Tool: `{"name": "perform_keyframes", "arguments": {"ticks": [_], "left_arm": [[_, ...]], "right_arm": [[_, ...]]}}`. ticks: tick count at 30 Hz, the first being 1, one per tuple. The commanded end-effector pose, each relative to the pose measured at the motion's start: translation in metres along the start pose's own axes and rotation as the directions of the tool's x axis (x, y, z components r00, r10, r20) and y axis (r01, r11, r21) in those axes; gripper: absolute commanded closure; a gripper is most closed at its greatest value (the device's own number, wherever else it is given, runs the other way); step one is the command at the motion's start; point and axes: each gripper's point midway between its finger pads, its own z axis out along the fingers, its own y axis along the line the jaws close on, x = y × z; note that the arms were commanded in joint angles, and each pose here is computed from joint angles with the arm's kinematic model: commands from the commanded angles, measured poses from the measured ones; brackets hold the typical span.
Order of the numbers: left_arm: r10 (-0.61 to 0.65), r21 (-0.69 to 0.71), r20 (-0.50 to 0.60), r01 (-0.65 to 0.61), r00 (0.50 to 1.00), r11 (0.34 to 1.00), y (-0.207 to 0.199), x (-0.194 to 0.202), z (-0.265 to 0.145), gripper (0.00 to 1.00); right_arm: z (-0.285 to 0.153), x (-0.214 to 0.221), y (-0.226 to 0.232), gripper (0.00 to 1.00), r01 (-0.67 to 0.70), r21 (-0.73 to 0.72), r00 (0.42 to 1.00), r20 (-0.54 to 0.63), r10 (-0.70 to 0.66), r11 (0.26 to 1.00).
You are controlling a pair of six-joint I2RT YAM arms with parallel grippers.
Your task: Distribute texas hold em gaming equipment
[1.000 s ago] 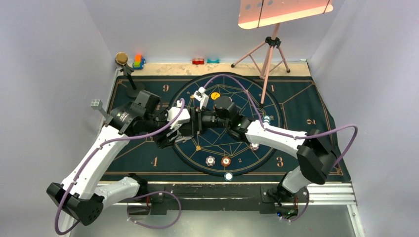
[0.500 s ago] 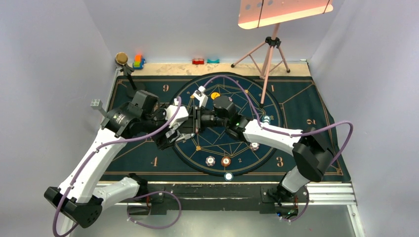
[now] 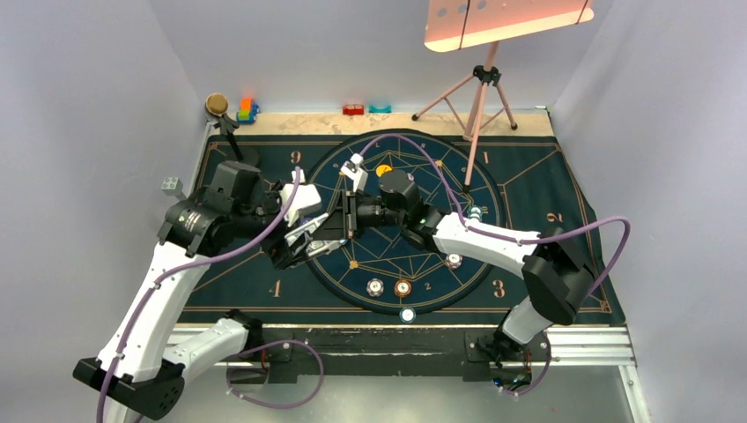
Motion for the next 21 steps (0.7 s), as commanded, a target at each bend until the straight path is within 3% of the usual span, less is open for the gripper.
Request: {"name": "perform_keyframes", "arguments": {"ticks": [1,7,12,16,21], "left_arm": [[0.007,0.087,0.074,-0.014,0.997,0.996,-0.01,-0.015,-0.005,0.0],[0.106,0.108,0.161,-0.125,0.981,0.986,-0.02,-0.01,-0.001,0.0],[0.119,0.128,0.131,-0.136,0.984,0.983,-0.016,-0.002,0.01,0.0],[0.15,0.026,0.129,-0.155,0.98,0.988,0.008,-0.006,0.016,0.0],[0.159,0.035,0.132,-0.165,0.978,0.986,0.013,-0.011,0.02,0.0]], "right_arm": [[-0.006,-0.019,0.042,0.93,0.087,-0.089,0.995,0.045,-0.083,0.992],[-0.006,-0.021,0.043,0.93,0.084,-0.086,0.996,0.047,-0.08,0.993],[-0.005,-0.024,0.047,0.93,0.076,-0.098,0.996,0.057,-0.071,0.992],[-0.004,-0.023,0.05,0.93,0.063,-0.118,0.997,0.051,-0.058,0.991],[-0.002,-0.022,0.052,0.94,0.058,-0.129,0.998,0.042,-0.053,0.99]]}}
